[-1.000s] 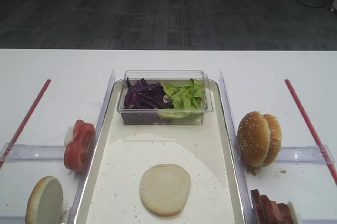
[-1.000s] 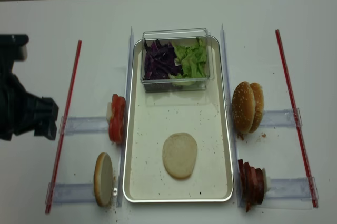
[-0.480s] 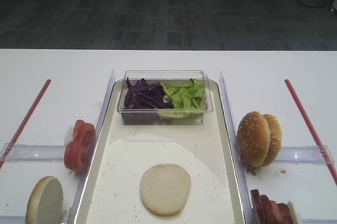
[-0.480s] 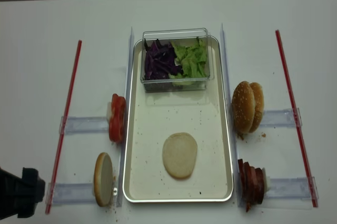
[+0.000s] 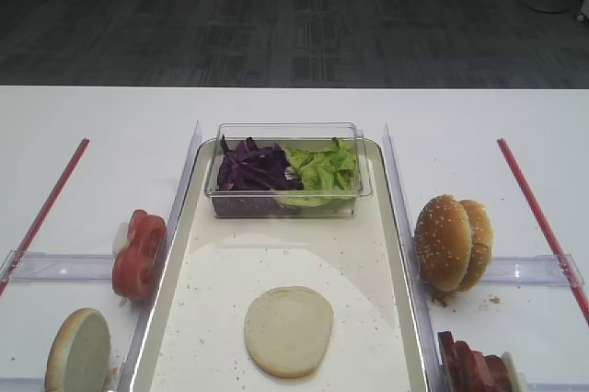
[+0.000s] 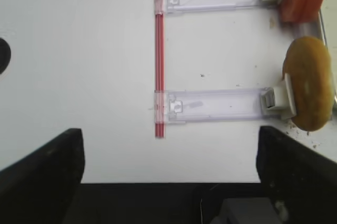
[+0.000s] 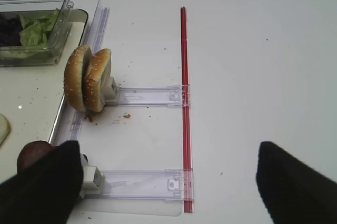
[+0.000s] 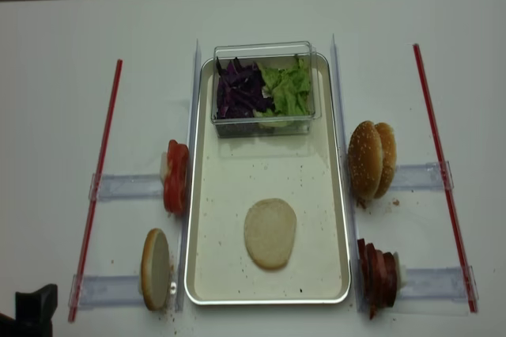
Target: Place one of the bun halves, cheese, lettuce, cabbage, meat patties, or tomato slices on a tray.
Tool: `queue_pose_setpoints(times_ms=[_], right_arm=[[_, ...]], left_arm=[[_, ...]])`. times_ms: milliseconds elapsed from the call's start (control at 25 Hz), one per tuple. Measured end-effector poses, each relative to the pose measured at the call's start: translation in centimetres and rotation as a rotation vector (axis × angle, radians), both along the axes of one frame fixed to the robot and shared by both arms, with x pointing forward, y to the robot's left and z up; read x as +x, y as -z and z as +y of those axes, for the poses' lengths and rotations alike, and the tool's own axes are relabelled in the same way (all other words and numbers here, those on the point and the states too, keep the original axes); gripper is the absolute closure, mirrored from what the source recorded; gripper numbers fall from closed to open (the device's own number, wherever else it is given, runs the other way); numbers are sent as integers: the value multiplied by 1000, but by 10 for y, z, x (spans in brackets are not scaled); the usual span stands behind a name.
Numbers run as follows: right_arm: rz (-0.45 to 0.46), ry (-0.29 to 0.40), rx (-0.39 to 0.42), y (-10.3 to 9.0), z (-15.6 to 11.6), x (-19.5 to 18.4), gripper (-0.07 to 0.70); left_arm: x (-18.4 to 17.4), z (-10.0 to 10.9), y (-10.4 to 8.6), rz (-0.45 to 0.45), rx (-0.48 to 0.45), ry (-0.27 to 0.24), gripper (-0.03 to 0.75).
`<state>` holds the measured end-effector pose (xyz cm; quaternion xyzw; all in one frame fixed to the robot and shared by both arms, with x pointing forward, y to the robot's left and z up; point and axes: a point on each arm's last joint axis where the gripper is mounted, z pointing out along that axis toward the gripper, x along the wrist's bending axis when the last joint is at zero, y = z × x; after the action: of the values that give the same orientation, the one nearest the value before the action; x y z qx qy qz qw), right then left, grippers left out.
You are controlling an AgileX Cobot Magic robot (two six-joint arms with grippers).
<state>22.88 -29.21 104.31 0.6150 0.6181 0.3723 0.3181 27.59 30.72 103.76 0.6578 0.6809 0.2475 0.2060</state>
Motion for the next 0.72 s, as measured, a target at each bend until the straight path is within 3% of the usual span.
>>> queue_pose_setpoints(times_ms=[200, 720], right_arm=[[0, 0, 0, 0, 0, 0, -46], [0, 0, 0, 0, 0, 0, -46]], left_arm=[[-10, -2, -2, -68, 2, 28, 108], [-48, -3, -4, -333, 10, 32, 108]])
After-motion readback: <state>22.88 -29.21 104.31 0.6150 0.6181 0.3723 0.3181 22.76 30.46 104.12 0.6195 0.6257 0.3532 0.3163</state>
